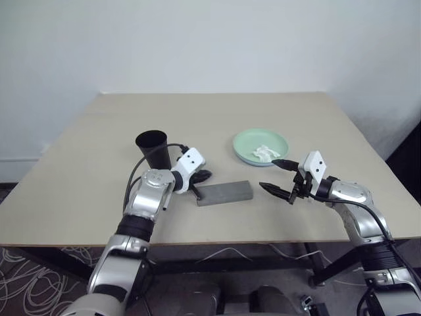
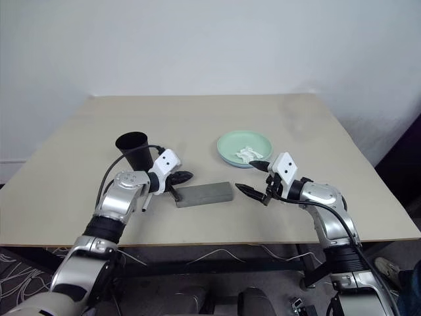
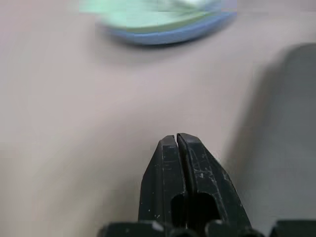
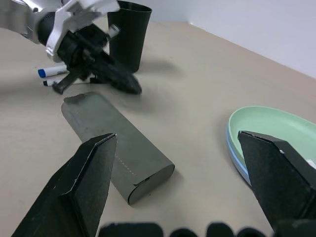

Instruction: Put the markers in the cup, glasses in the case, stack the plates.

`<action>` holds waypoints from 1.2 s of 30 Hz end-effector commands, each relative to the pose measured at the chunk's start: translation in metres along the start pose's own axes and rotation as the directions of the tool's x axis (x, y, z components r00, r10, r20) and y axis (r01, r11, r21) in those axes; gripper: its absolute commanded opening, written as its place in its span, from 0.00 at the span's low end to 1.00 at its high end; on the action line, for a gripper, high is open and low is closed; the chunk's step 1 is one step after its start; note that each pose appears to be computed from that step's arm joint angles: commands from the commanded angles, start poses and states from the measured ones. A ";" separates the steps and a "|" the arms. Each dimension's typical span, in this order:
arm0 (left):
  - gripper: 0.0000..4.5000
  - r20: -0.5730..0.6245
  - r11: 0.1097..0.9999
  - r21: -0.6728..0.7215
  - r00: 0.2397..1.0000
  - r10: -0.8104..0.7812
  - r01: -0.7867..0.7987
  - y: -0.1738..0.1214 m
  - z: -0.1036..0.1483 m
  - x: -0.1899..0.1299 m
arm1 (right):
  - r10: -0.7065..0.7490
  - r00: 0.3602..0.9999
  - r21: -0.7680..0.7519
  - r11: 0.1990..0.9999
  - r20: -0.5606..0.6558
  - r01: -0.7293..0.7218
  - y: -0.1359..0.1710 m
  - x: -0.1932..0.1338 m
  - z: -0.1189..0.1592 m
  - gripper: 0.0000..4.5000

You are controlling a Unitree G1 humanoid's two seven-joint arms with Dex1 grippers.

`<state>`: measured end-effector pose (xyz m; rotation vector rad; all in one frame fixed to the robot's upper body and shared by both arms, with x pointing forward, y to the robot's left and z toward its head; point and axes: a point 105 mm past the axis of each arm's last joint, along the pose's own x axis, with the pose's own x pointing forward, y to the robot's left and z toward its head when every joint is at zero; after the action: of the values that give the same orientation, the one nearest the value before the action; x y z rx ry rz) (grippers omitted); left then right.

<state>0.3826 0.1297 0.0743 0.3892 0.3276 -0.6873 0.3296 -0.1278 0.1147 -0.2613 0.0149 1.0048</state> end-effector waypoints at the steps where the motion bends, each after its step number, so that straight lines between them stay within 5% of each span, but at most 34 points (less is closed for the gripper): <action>1: 0.00 0.003 0.985 -0.051 0.986 0.166 -0.165 0.013 0.006 -0.018 | 0.015 0.999 -0.053 0.999 0.039 -0.013 -0.004 0.004 0.015 0.95; 5: 0.13 -0.055 0.929 -0.200 0.950 0.307 -0.312 0.020 -0.006 -0.031 | 0.036 0.999 -0.054 0.998 0.032 -0.034 -0.004 0.007 0.013 0.95; 14: 0.82 -0.183 0.857 -0.251 0.891 0.415 -0.451 0.028 -0.022 -0.035 | 0.053 0.998 -0.057 0.997 0.030 -0.052 -0.004 0.012 0.010 0.95; 28: 0.82 -0.312 0.843 -0.296 0.879 0.360 -0.450 0.024 -0.040 -0.024 | 0.012 1.000 -0.051 0.999 0.013 -0.011 -0.004 0.006 0.000 0.95; 32: 0.62 -0.321 0.840 -0.294 0.875 0.363 -0.457 0.025 -0.038 -0.024 | 0.003 1.000 -0.053 0.999 0.011 -0.003 -0.005 0.005 -0.001 0.95; 36: 0.31 -0.312 0.832 -0.290 0.869 0.385 -0.473 0.029 -0.034 -0.026 | -0.002 1.000 -0.054 0.999 0.011 0.002 -0.006 0.004 -0.001 0.95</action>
<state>0.3710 0.1762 0.0478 0.1651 0.6035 -0.1462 0.3338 -0.1240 0.0983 -0.2803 0.0404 1.0239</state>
